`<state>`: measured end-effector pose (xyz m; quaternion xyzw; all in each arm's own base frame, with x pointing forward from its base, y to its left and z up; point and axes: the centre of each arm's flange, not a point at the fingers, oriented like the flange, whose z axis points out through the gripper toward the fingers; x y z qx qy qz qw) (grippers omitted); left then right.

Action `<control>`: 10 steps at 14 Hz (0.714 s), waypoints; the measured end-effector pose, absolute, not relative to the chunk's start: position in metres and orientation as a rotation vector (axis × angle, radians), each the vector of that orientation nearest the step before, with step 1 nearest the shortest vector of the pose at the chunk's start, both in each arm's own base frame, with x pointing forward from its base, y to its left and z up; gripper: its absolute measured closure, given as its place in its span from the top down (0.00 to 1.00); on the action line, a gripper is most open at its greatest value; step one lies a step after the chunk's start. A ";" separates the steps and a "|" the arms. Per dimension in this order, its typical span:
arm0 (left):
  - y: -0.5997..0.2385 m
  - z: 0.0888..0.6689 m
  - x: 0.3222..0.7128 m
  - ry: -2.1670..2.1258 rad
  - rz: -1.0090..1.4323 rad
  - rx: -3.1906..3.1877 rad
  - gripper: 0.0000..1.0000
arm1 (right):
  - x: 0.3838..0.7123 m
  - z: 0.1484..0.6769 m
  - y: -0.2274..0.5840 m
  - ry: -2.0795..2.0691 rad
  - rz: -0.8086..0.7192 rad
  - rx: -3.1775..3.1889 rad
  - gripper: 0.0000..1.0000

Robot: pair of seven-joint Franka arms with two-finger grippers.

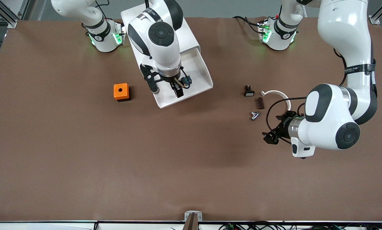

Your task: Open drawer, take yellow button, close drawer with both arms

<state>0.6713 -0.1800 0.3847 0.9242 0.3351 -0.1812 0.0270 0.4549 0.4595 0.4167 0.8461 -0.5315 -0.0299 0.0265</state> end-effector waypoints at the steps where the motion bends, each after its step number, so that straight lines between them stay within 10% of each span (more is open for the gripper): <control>1: -0.183 0.386 0.672 0.940 -0.521 2.899 0.99 | 0.452 0.412 0.464 -1.647 -0.091 2.606 1.00; 10: -0.258 0.396 0.655 0.616 -0.375 2.990 0.99 | 0.427 0.415 0.494 -1.652 -0.081 2.617 0.91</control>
